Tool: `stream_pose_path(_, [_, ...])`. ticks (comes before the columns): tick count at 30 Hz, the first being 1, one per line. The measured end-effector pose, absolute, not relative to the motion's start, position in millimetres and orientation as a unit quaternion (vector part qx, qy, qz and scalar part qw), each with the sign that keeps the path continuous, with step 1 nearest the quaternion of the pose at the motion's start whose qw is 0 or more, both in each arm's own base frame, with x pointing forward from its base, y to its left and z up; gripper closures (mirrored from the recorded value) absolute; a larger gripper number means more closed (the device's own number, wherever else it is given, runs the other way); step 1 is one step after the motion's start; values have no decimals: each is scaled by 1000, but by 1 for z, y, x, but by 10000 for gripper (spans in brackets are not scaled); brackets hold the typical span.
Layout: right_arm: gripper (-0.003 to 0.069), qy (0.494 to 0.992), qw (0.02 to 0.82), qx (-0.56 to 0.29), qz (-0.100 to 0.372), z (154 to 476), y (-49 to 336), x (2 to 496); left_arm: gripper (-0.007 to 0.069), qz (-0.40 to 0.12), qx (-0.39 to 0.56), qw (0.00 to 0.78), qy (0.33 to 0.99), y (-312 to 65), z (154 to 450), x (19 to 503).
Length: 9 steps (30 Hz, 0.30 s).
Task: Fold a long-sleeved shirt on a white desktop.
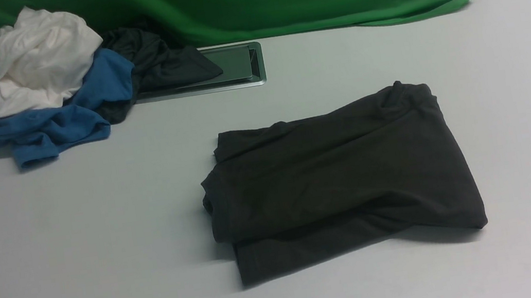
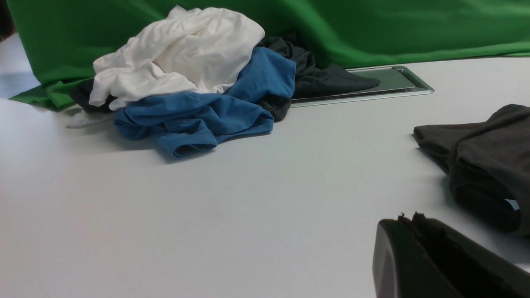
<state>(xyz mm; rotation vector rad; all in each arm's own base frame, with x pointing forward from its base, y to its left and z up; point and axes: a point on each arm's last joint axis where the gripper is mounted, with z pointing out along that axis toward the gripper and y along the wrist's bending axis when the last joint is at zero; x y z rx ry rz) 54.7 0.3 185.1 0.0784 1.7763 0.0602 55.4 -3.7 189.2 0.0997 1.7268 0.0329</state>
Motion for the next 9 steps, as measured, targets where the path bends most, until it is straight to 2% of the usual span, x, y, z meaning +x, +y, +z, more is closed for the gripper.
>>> stream_pose_path(9, [422, 776, 630, 35, 27, 185, 0, 55, 604, 14, 44, 649, 760, -4, 189, 55])
